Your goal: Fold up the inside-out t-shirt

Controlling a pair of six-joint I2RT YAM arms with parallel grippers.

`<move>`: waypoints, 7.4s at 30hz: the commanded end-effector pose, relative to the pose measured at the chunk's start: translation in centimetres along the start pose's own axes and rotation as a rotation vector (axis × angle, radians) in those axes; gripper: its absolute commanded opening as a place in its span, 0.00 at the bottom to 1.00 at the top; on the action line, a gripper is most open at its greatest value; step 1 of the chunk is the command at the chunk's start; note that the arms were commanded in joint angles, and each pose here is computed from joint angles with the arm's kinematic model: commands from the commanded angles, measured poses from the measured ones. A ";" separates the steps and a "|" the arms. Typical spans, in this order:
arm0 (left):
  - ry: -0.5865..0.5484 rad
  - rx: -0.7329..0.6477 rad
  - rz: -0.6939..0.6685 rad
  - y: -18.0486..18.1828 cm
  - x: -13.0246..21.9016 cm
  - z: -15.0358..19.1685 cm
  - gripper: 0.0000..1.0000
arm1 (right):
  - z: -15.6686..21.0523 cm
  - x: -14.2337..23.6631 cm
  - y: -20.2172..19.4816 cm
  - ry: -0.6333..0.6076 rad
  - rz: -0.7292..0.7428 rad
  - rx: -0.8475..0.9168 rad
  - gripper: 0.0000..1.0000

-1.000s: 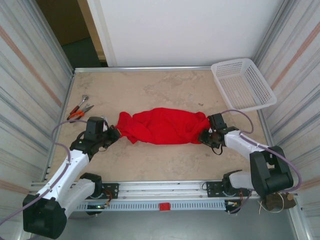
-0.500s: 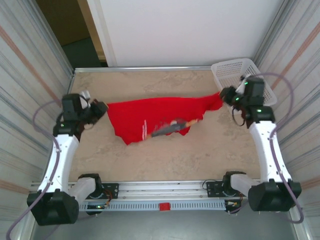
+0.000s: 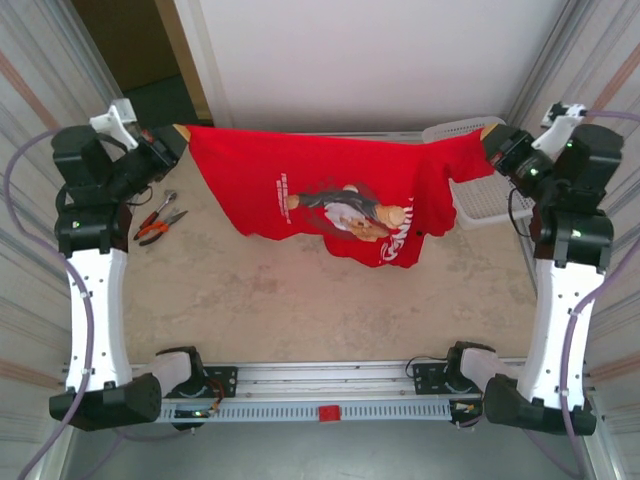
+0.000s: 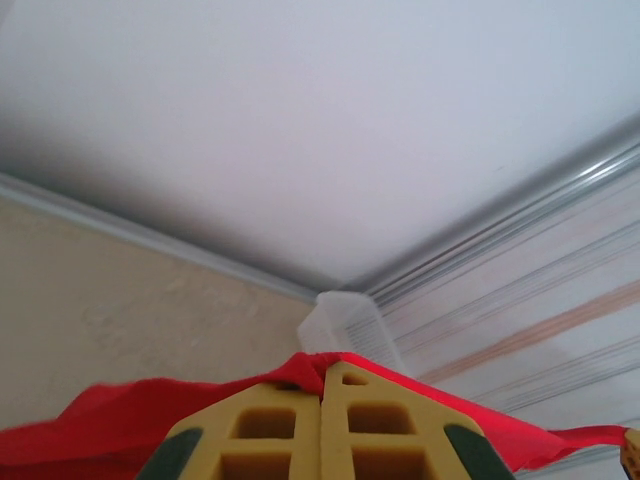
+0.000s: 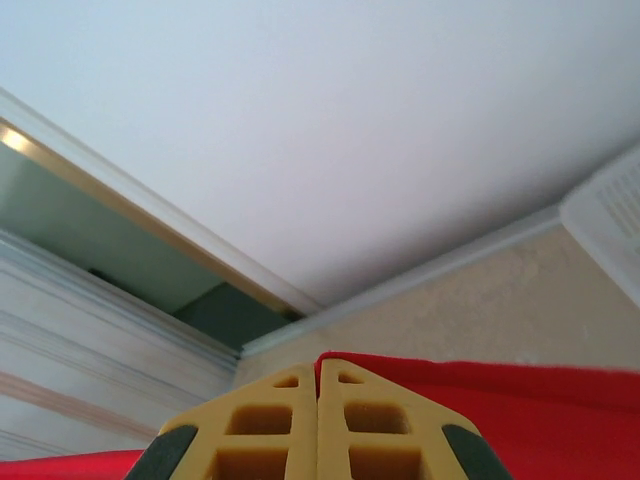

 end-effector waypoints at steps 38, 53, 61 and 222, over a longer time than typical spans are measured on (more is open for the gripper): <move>-0.237 0.014 0.190 0.0 -11.7 -16.7 0.00 | -10.5 -13.7 4.9 -0.002 -0.385 -0.086 0.00; 0.242 0.189 -0.242 18.0 -3.5 12.8 0.00 | 22.2 -1.8 -11.1 0.462 0.141 -0.172 0.00; 0.380 0.361 -0.526 23.5 3.6 25.4 0.00 | 30.6 3.3 -17.8 0.598 0.393 -0.255 0.00; 0.444 0.178 -0.895 29.3 -2.2 19.3 0.53 | 30.0 -10.0 -26.0 0.804 0.946 0.013 0.51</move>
Point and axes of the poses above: each hand's point on the last joint's axis, 136 mm out from that joint toward the fingers, its own x axis back along the fingers, its own y axis along the line the jaws close on, z = x × y, the point moved 7 cm from there along x, back along the fingers, and after that the axes turned 1 degree about -x, right-handed, at the moved point
